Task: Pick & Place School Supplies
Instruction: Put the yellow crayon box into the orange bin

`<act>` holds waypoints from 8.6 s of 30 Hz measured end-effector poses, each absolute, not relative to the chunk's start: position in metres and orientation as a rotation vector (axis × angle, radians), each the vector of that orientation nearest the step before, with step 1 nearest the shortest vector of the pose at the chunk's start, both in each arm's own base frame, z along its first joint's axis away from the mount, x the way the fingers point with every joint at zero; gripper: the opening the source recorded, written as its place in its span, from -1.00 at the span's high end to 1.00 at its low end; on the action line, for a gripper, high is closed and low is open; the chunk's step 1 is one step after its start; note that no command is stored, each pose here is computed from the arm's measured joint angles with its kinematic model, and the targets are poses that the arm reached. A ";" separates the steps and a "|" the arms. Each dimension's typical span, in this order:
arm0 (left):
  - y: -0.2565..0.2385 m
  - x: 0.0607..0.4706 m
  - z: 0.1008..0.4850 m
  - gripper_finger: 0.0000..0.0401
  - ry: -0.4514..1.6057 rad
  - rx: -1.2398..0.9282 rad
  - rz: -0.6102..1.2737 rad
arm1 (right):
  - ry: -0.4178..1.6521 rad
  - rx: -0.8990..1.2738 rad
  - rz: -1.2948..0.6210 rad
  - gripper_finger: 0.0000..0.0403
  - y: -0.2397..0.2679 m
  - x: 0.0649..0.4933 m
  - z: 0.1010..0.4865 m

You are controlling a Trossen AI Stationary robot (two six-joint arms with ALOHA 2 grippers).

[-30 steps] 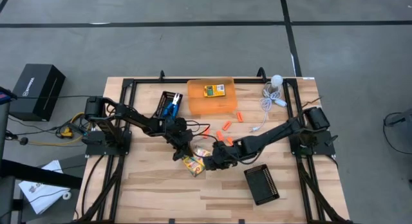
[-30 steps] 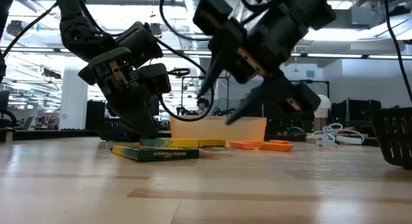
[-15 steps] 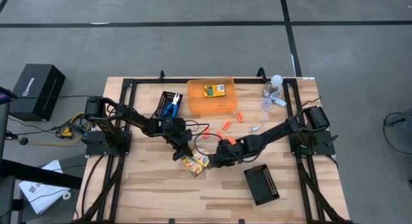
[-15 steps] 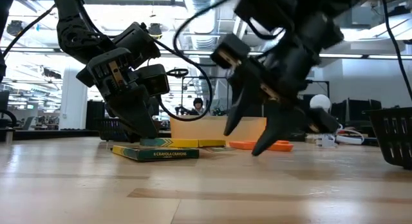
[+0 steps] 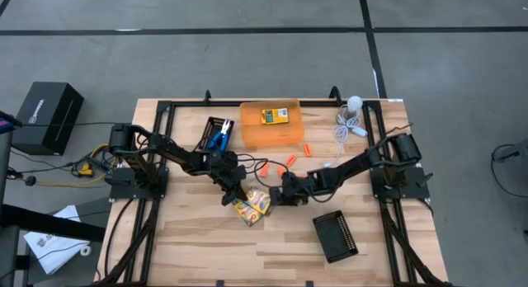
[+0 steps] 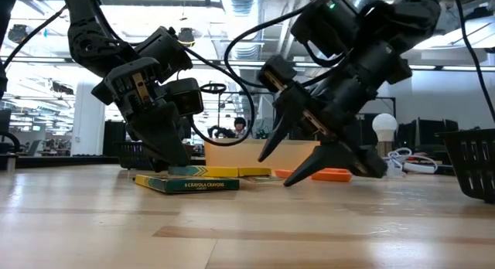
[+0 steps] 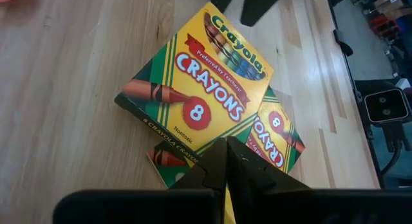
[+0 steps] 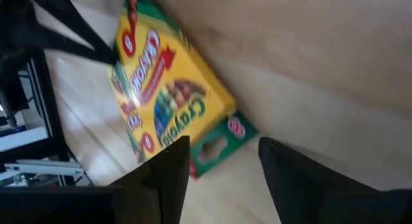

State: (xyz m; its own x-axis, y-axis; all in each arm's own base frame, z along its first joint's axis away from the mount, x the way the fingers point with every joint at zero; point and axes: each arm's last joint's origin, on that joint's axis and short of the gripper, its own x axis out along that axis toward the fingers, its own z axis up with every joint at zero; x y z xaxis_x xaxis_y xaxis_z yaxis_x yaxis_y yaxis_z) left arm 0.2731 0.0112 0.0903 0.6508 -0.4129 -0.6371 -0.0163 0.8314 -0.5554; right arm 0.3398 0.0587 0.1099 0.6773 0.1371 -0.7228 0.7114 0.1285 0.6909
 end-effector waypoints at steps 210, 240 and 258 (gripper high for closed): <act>-0.069 0.265 0.108 1.00 0.893 -0.613 -0.071 | 0.232 0.757 -0.032 0.17 -0.097 0.302 0.361; -0.119 0.260 0.085 1.00 0.885 -0.659 -0.093 | 0.272 0.744 -0.048 0.17 -0.099 0.300 0.356; -0.133 0.262 0.101 1.00 0.730 -0.696 0.000 | 0.229 0.662 -0.079 0.17 -0.103 0.300 0.359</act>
State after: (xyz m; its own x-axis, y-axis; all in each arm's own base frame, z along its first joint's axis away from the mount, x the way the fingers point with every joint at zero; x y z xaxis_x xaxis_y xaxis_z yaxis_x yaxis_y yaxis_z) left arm 0.2625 -0.1333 0.1009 0.7555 -0.2331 -0.6122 -0.2331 0.7778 -0.5837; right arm 0.2997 -0.1034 0.3593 0.9719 -0.0004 -0.2353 0.1456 0.7865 0.6001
